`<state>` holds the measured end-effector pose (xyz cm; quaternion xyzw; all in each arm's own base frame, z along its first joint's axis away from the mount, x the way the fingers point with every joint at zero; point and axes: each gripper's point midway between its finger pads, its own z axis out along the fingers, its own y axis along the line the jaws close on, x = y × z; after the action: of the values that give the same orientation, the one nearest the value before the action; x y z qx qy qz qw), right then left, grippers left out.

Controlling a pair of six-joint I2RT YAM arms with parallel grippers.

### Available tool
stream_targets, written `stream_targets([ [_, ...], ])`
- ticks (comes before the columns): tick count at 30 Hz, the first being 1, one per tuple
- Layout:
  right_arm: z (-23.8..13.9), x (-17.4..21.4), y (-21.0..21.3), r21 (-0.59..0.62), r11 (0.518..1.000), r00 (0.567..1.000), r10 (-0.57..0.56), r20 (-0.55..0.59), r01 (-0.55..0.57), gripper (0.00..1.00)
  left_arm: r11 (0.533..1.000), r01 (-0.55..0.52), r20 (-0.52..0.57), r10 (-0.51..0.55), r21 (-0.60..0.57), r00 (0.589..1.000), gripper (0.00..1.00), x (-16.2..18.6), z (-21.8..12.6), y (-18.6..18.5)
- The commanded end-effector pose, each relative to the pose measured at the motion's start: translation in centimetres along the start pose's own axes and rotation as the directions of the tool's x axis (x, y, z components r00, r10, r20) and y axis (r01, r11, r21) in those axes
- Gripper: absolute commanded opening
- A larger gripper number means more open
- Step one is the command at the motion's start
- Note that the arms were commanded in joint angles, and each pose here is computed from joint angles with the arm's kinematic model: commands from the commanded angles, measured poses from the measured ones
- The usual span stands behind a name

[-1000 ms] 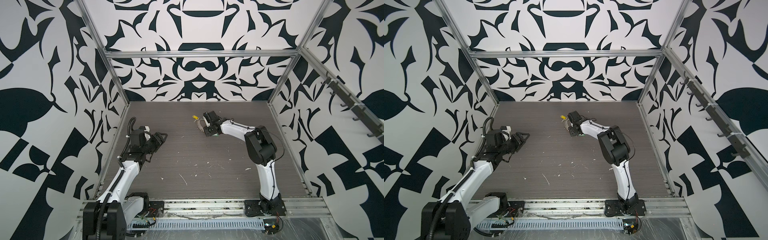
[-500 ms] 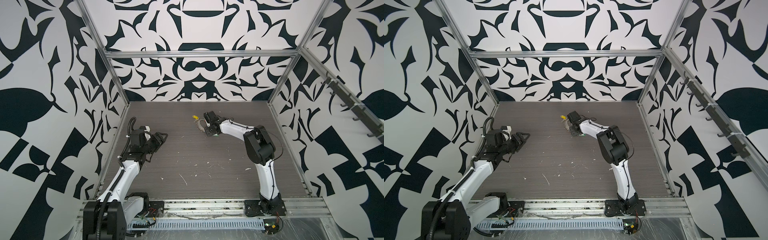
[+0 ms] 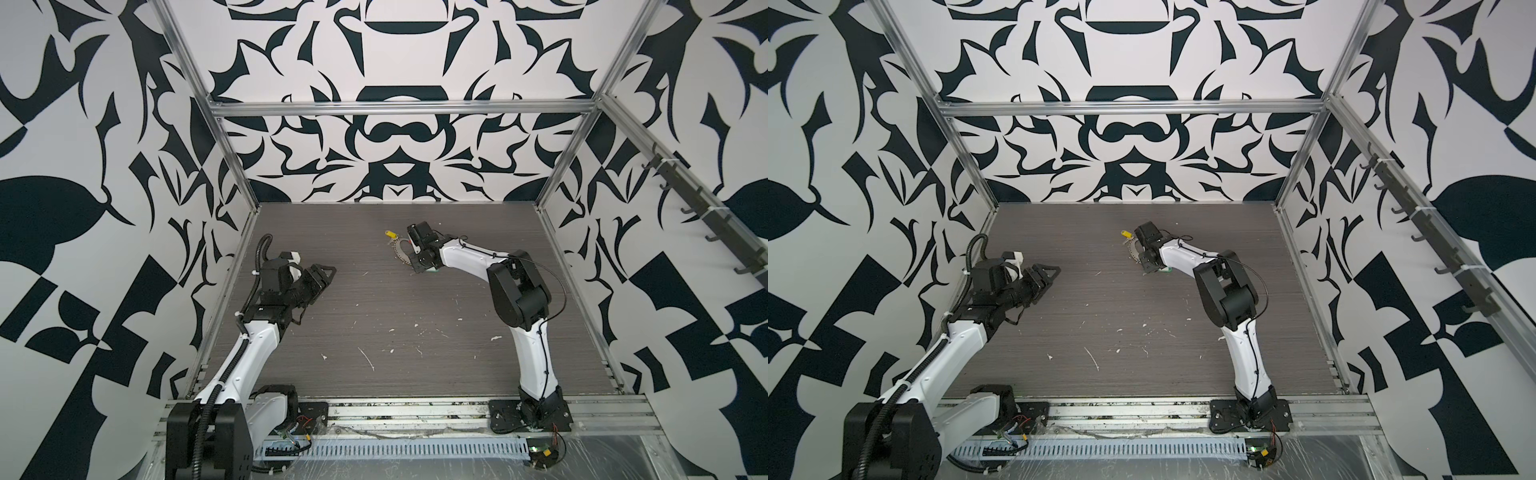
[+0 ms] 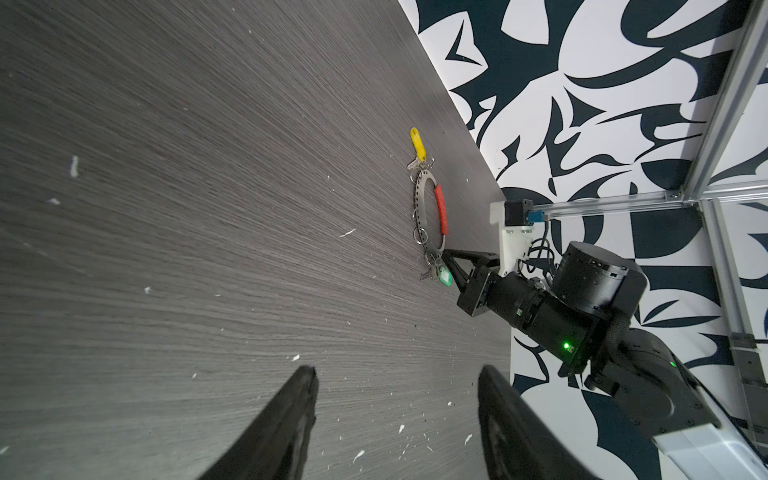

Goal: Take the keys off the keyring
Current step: 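Close the right gripper on the keyring edge near the green tag, then lift the keyring with the right gripper while the left gripper grasps it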

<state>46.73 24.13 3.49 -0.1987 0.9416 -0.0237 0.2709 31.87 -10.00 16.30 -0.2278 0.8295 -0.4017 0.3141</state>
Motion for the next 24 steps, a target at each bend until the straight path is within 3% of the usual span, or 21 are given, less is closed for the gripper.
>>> stream_targets([
  [1,-2.3,-2.2,0.1,-0.024,1.0,0.996,0.012,0.09,-0.01,0.0,1.0,-0.011,-0.009,0.011,0.012,1.0,0.67,0.3,-0.2,-0.3],
  [7,-5.8,-3.5,1.2,-0.136,0.991,0.98,0.013,0.196,0.014,0.0,0.998,-0.032,0.02,0.03,0.058,0.999,0.72,-0.1,-1.2,-2.1],
  [13,-11.4,-4.2,2.2,-0.258,0.965,0.948,0.032,0.317,0.053,0.0,0.984,-0.106,0.121,0.089,0.142,0.989,0.83,-0.6,-3.8,-5.8],
  [24,-22.0,-3.3,5.0,-0.518,0.839,0.894,0.094,0.438,0.165,0.0,0.933,-0.178,0.174,0.128,0.313,0.976,0.99,-1.1,-6.7,-11.7],
])
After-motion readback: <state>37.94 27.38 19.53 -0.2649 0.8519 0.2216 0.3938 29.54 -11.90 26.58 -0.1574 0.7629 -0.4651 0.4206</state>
